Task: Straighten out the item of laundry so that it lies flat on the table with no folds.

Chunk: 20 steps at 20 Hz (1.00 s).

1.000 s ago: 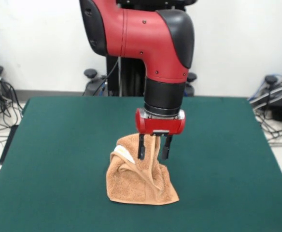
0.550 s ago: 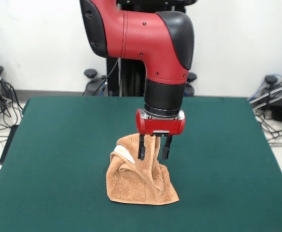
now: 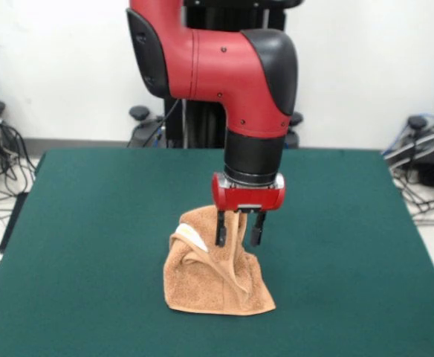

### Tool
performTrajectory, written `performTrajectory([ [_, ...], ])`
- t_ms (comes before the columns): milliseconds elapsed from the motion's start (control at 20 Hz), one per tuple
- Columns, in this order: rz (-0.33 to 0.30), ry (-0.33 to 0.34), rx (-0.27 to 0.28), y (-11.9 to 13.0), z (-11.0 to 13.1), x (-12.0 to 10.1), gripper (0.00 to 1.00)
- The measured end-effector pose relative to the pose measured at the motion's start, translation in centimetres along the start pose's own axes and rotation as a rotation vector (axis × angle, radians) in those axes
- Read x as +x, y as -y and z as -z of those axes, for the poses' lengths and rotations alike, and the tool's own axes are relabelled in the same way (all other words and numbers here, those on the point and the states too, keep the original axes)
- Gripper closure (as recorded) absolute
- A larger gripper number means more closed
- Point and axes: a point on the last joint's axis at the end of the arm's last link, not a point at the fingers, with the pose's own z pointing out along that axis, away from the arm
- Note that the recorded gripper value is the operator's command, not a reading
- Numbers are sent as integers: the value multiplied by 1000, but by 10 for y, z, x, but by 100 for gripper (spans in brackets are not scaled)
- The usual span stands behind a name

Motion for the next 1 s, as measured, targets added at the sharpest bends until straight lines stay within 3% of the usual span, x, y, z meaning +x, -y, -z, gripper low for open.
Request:
performTrajectory([
  [550, 18, -12, -9, -14, -11, 10, 0],
  [1000, 8, -6, -3, 2, -30, 10, 0],
])
